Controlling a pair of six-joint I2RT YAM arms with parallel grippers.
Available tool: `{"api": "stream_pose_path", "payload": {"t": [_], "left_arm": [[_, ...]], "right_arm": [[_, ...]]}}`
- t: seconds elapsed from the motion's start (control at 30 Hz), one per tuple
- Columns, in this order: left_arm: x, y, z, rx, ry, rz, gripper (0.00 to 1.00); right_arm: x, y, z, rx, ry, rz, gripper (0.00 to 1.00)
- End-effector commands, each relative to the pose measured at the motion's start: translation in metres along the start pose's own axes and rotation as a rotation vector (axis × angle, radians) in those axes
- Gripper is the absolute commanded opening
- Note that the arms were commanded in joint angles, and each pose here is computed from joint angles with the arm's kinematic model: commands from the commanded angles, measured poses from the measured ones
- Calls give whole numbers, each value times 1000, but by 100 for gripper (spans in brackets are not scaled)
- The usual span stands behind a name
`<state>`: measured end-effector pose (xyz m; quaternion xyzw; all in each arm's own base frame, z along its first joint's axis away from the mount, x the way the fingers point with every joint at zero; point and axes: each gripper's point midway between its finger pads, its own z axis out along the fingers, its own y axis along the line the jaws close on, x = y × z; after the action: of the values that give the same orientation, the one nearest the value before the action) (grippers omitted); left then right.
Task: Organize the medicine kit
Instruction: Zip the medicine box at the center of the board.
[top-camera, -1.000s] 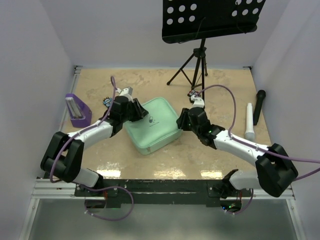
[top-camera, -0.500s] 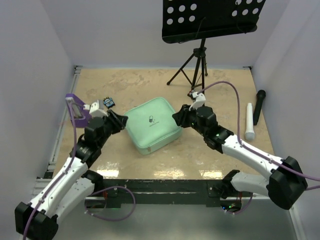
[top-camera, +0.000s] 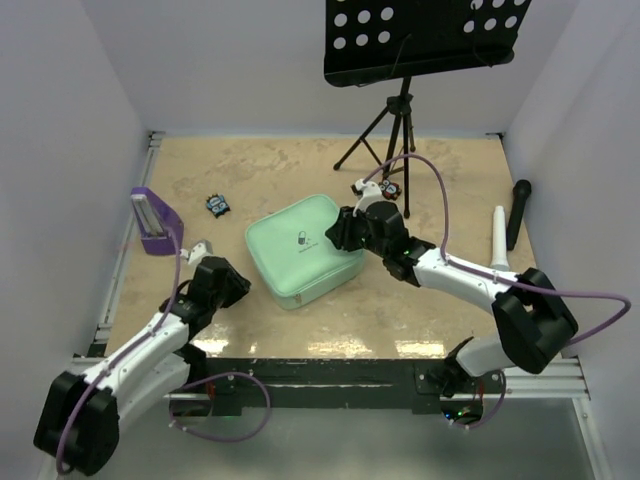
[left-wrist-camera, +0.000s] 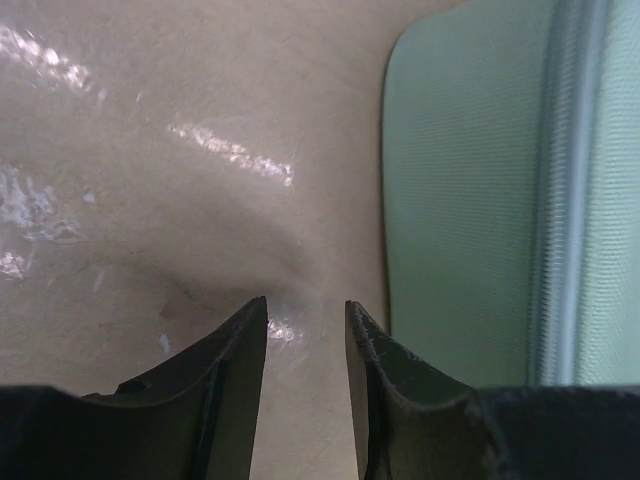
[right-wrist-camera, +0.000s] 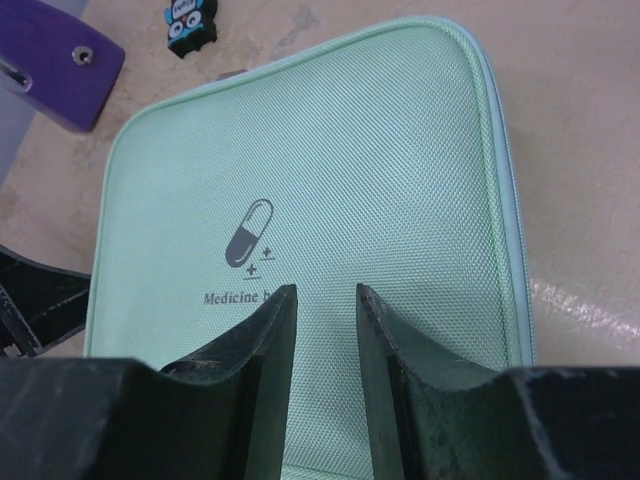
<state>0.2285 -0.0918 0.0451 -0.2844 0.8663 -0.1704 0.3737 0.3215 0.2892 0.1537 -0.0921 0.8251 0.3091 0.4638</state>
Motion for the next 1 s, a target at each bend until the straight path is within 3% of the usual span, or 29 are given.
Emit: {"api": "stream_pose_path", "payload": {"t": [0.0,0.27,0.47,0.7,0.97], "left_arm": [[2,-21,15,63,38,31,41],[16,-72,26,227,59,186,40],[40,-115,32,322,156,307,40],[33,-122,37,316,125,343,40],[14,-144,49,298,72,374,40]], "right_arm": [[-1,9,7,-43,-1,-3,34],[36,-7,-10,-1,80,44,34],[54,-19,-27,39,96,87,34],[61,-21,-44,48,94,129,34],[87,-21,-41,43,178,131,34]]}}
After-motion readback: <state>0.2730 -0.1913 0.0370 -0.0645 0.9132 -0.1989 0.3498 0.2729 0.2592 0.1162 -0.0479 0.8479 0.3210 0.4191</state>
